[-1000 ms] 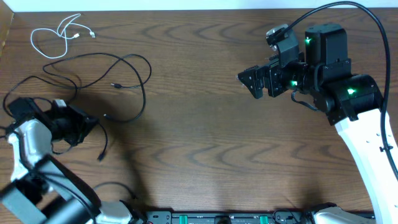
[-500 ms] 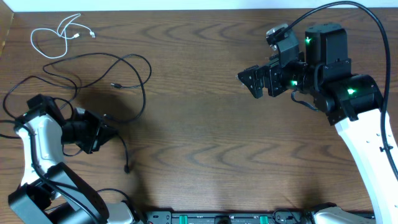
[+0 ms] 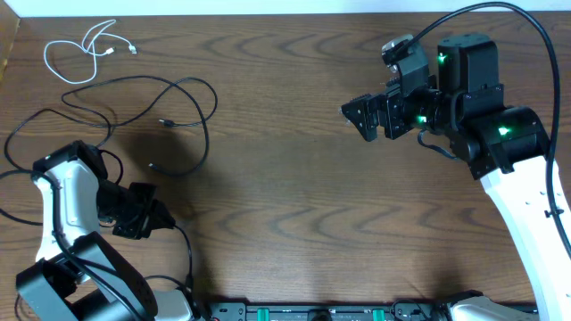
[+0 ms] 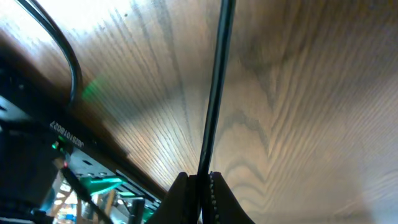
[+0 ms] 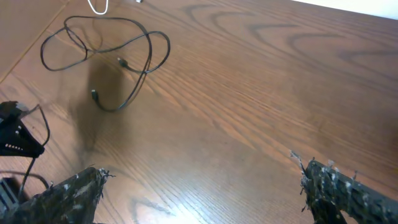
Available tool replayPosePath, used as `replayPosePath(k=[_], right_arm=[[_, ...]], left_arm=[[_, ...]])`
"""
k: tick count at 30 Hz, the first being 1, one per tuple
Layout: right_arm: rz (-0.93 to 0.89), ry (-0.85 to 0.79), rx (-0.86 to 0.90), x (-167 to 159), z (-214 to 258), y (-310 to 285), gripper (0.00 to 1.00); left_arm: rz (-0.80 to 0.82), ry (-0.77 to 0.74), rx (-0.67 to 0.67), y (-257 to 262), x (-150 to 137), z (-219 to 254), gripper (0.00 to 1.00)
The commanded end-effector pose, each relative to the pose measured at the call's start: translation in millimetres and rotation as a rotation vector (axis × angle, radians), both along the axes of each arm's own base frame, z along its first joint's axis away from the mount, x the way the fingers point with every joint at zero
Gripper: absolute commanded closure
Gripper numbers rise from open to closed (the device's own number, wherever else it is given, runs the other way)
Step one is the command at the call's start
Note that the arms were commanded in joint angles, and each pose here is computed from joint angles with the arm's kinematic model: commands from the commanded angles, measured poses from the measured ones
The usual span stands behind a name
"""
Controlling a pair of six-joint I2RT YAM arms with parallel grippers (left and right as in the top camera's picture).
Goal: Untangle cables
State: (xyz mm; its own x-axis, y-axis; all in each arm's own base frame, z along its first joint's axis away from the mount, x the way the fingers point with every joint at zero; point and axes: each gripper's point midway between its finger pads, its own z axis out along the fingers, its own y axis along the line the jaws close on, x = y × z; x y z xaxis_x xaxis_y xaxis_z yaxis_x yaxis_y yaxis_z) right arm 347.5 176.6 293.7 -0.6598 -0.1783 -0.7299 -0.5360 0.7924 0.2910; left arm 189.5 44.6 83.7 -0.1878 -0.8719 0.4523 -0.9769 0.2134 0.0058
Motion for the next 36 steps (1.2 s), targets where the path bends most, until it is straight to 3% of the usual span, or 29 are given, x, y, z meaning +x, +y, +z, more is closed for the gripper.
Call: replayPosePath(k=[1,6,8,10,18,22,23,28,30,36], right_arm=[[-0.003,-0.008,0.013,1,6,1,0.01],[-0.003,-0.008,0.013,1,6,1,0.01],[-0.003,-0.007,0.013,1,6,1,0.01],[-0.003,-0.007,0.013,1,6,1,0.01],[-0.003,-0.009,0.013,1,6,1,0.01],[-0.003,-0.009,0.013,1,6,1,0.01],[-0.003,-0.009,0.013,1,6,1,0.01],[-0.003,-0.006,0.012,1,6,1,0.01],[-0.003,-0.003,0.011,0,5,1,0.01],[-0.003,0.002,0.009,-1,4,1,0.01]], left_arm=[[0.048,0.032,-0.019,-9,0,1,0.91],[0.044,0.027,-0.012,-10,2,0,0.87],[0.044,0.037,-0.017,-12,0,0,0.78],[0.044,0.052,-0.025,-14,-3,2,0.78],[0.039,0.056,-0.035,-15,-5,3,0.31],[0.061,-0.047,-0.069,-17,17,3,0.3],[0.056,-0.082,-0.057,-13,24,3,0.35],[0.079,-0.134,0.118,34,39,10,0.36],[0.102,-0.123,0.222,63,36,16,0.3],[0.24,-0.012,0.549,162,-2,35,0.26]])
